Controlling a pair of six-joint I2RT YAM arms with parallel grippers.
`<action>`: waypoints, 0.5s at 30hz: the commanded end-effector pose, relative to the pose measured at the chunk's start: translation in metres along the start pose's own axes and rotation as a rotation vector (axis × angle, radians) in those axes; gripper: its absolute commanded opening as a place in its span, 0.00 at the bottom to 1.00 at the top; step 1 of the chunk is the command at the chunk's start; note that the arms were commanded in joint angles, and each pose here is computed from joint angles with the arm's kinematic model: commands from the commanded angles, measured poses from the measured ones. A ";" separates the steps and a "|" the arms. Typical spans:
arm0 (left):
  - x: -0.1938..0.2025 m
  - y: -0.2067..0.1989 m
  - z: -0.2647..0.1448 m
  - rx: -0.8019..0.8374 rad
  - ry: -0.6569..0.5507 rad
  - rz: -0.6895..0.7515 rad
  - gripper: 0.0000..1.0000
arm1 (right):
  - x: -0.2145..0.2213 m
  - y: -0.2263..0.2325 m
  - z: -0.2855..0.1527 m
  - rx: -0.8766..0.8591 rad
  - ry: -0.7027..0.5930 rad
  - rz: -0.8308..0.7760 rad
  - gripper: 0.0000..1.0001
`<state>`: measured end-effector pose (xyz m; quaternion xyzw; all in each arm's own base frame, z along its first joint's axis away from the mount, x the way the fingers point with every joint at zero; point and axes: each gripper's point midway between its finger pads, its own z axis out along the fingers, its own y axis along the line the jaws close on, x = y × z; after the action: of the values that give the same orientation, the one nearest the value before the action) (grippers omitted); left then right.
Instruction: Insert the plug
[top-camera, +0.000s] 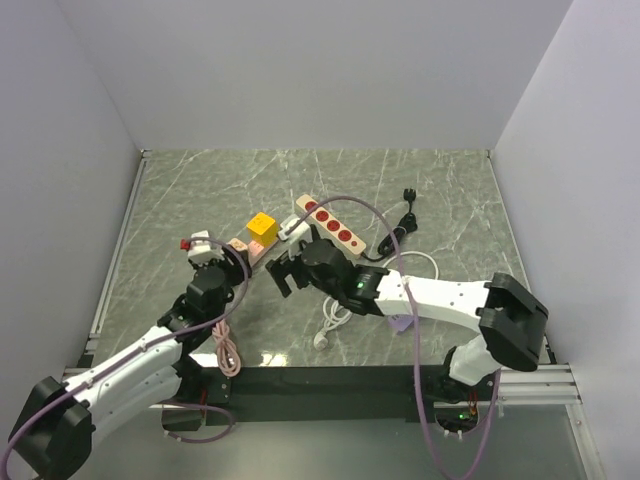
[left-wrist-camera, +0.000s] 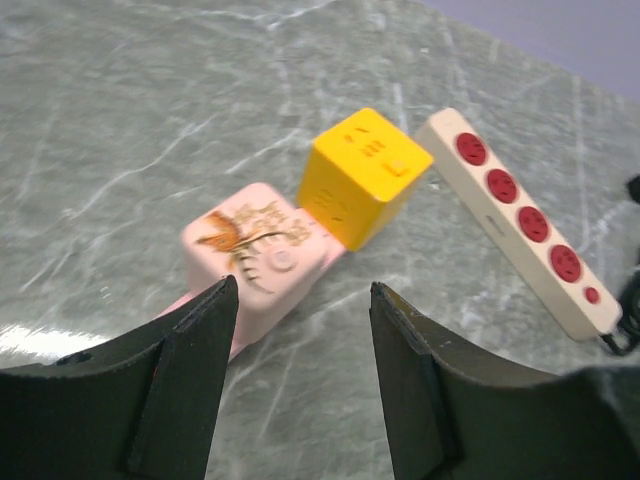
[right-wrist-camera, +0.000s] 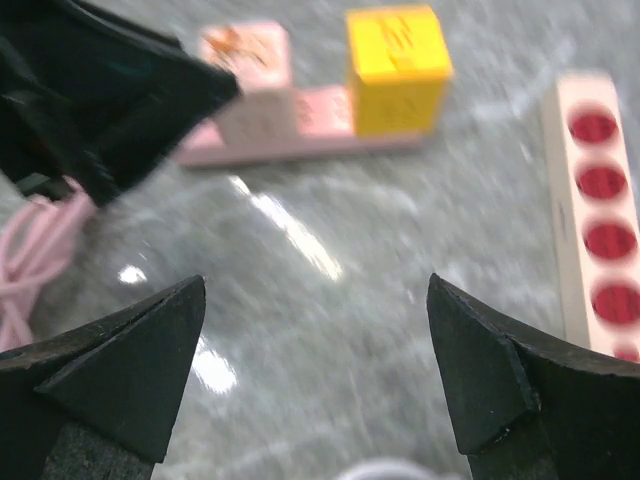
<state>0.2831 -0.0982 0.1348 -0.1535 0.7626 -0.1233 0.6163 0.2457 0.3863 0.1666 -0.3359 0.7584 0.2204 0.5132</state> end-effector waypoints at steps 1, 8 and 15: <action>-0.009 -0.035 0.002 0.166 -0.034 0.030 0.61 | 0.038 -0.039 -0.027 0.207 0.166 0.080 0.97; 0.021 -0.092 -0.009 0.445 0.040 0.148 0.60 | 0.085 -0.082 -0.077 0.370 0.375 0.346 0.95; 0.061 -0.128 -0.033 0.700 0.142 0.202 0.60 | 0.121 -0.070 -0.112 0.350 0.577 0.448 0.93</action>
<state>0.2631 -0.2118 0.1145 0.0893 0.7697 -0.2617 0.5754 0.2283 0.2429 0.1065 -0.1365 0.9279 0.0929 0.3344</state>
